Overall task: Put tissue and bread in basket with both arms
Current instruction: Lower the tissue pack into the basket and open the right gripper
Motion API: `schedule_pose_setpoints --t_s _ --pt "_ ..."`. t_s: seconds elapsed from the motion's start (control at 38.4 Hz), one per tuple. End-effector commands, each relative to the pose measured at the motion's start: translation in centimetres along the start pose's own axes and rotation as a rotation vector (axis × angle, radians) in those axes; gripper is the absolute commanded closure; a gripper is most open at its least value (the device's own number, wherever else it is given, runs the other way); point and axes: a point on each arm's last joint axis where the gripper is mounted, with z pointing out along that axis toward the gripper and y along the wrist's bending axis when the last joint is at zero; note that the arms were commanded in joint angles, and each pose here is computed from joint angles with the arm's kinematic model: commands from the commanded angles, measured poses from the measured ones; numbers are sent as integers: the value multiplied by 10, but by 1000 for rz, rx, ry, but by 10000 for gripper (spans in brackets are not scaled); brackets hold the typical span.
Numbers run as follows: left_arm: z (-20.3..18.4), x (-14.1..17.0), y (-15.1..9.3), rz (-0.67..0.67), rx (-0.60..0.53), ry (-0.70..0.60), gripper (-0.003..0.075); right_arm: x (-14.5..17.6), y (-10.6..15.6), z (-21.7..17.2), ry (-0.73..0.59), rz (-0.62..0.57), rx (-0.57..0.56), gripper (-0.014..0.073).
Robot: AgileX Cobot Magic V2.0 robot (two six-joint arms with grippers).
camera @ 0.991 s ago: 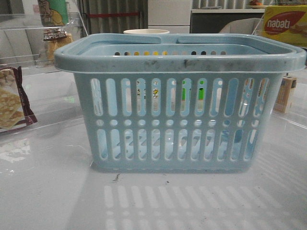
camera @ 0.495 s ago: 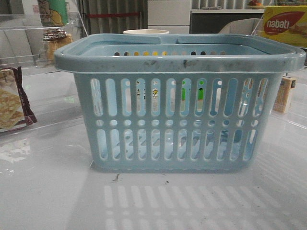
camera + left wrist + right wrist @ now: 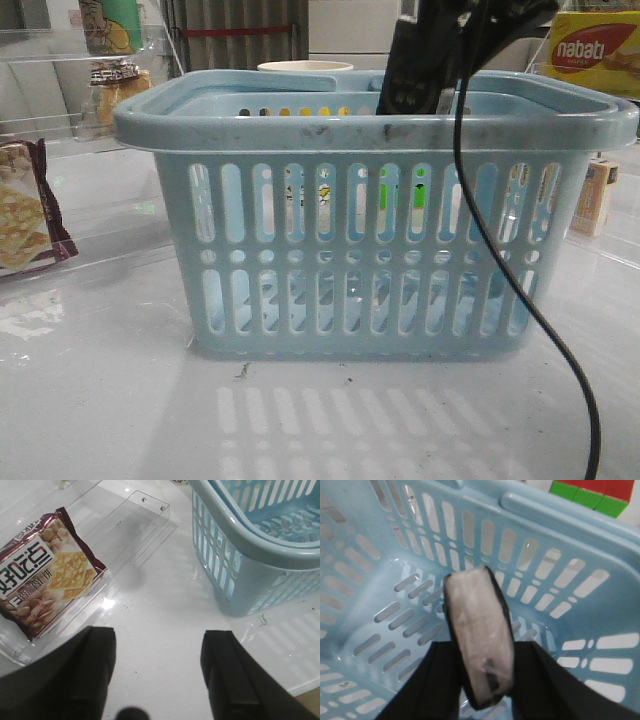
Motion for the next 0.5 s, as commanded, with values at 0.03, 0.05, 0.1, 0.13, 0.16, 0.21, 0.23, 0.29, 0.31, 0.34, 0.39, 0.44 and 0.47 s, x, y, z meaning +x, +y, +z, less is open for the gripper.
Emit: schedule_pose_setpoints --t_s 0.03,0.05,0.1,0.13,0.16,0.21,0.23,0.29,0.31,0.34,0.39,0.44,0.47 --pt "-5 -15 0 -1 -2 -107 288 -19 1 -17 -155 -4 -8 37" --pt "-5 -15 0 -1 -2 -110 288 -19 1 -19 -163 -4 -9 23" --pt "-5 -15 0 -1 -2 -111 288 -20 0 -24 -176 -10 -5 13" --pt "-6 -15 0 -1 -2 -114 288 -21 0 -28 -185 -12 -4 13" --pt "-6 -16 0 -1 -3 -118 288 -21 0 -34 -198 -14 -3 15" --pt "-6 -17 0 -1 -4 -129 288 -19 0 -49 -228 -17 -3 15" --pt "-6 -18 0 -3 -5 -137 288 -18 0 -60 -249 -18 -4 15" --pt "-6 -20 0 -11 -6 -162 287 -8 -1 -76 -275 -35 0 15" --pt "-6 -21 0 -11 -7 -172 282 -4 -1 -81 -282 -49 2 15" --pt "-7 -22 1 -17 -9 -188 276 1 -2 -89 -291 -64 4 15" --pt "-7 -25 1 -28 -9 -215 248 12 -2 -100 -301 -88 7 15" --pt "-6 -29 1 -43 -10 -237 212 23 -3 -111 -312 -101 9 15" --pt "-5 -32 1 -46 -10 -242 187 30 -4 -116 -317 -102 10 15"
